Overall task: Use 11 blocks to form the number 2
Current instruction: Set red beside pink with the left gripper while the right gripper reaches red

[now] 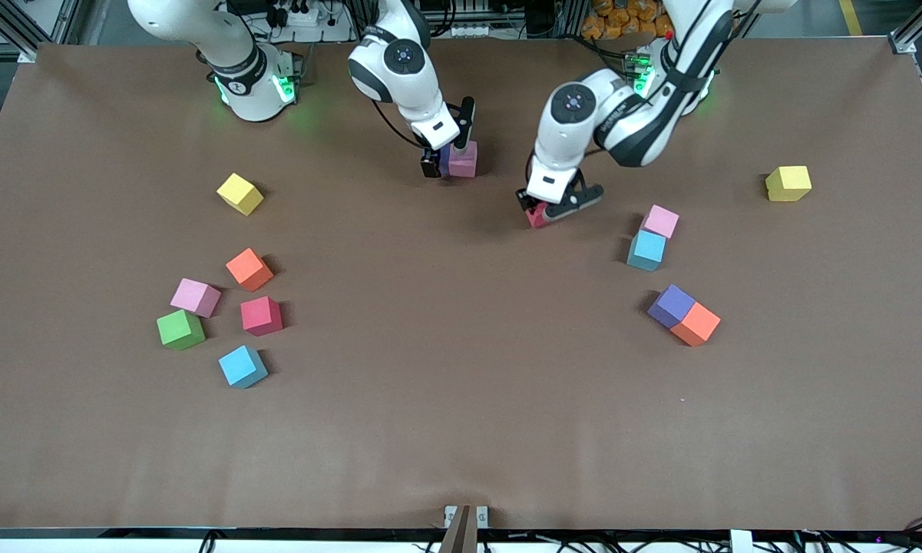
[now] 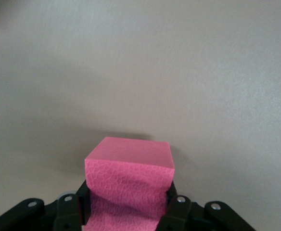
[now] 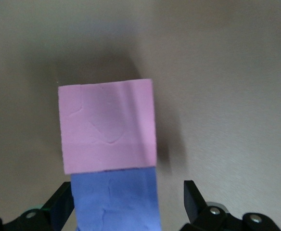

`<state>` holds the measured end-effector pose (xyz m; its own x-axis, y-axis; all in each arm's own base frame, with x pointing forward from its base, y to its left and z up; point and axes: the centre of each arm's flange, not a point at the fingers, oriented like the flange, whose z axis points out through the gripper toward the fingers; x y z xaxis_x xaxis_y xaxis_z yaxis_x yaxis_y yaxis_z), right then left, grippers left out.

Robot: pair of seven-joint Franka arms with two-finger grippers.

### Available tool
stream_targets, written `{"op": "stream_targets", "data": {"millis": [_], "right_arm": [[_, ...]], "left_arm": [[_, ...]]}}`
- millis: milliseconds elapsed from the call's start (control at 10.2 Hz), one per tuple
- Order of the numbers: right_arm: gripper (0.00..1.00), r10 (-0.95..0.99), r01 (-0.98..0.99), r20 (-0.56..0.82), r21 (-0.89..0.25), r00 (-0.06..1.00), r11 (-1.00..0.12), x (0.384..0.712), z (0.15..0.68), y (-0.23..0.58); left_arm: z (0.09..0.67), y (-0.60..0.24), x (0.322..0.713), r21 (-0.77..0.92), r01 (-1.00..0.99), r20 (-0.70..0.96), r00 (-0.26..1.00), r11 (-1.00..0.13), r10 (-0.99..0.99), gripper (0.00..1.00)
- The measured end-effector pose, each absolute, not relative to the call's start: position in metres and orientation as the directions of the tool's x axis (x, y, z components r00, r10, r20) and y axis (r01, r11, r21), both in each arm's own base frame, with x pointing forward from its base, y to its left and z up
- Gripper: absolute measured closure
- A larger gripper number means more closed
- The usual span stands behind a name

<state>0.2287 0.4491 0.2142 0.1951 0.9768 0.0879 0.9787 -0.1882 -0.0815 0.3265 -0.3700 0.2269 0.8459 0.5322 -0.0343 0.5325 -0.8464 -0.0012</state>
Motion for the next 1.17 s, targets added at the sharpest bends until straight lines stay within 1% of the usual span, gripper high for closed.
{"op": "stream_targets", "data": {"millis": [293,391,489,586,684,782,879,977,1075,1172], "right_arm": [[0.0,0.977,0.976,0.059,-0.097,0.204,-0.197,0.249,0.251,0.434],[0.0,0.972,0.969,0.048,-0.103,0.232,-0.226,0.264,0.263,0.425],[0.0,0.962,0.957,0.024,-0.116,0.271,-0.266,0.288,0.276,0.411],[0.0,0.954,0.946,-0.005,-0.131,0.3,-0.298,0.324,0.294,0.394],[0.0,0.945,0.938,-0.033,-0.119,0.325,-0.326,0.368,0.316,0.37],[0.0,0.931,0.929,-0.064,-0.076,0.358,-0.362,0.415,0.338,0.339],[0.0,0.91,0.911,-0.079,-0.041,0.407,-0.411,0.457,0.356,0.305],[0.0,0.881,0.883,-0.074,-0.025,0.467,-0.469,0.49,0.366,0.274],[0.0,0.834,0.834,-0.066,-0.039,0.548,-0.551,0.517,0.368,0.242],[0.0,0.775,0.769,-0.076,-0.095,0.627,-0.632,0.54,0.364,0.21]], "left_arm": [[0.225,-0.386,0.298,-0.025,0.749,-0.044,0.661,-0.663,0.749,0.42],[0.226,-0.393,0.289,-0.028,0.797,-0.046,0.602,-0.604,0.797,0.42],[0.227,-0.398,0.281,-0.035,0.834,-0.055,0.549,-0.551,0.834,0.42],[0.228,-0.402,0.276,-0.053,0.872,-0.08,0.481,-0.486,0.873,0.42],[0.229,-0.405,0.274,-0.083,0.906,-0.115,0.406,-0.416,0.907,0.42],[0.229,-0.406,0.272,-0.112,0.926,-0.144,0.344,-0.361,0.928,0.42],[0.228,-0.407,0.269,-0.131,0.935,-0.158,0.308,-0.33,0.938,0.42],[0.227,-0.41,0.264,-0.142,0.94,-0.162,0.286,-0.309,0.944,0.42],[0.227,-0.414,0.262,-0.153,0.949,-0.164,0.252,-0.277,0.954,0.42],[0.228,-0.417,0.261,-0.165,0.959,-0.165,0.204,-0.231,0.965,0.42]]}}
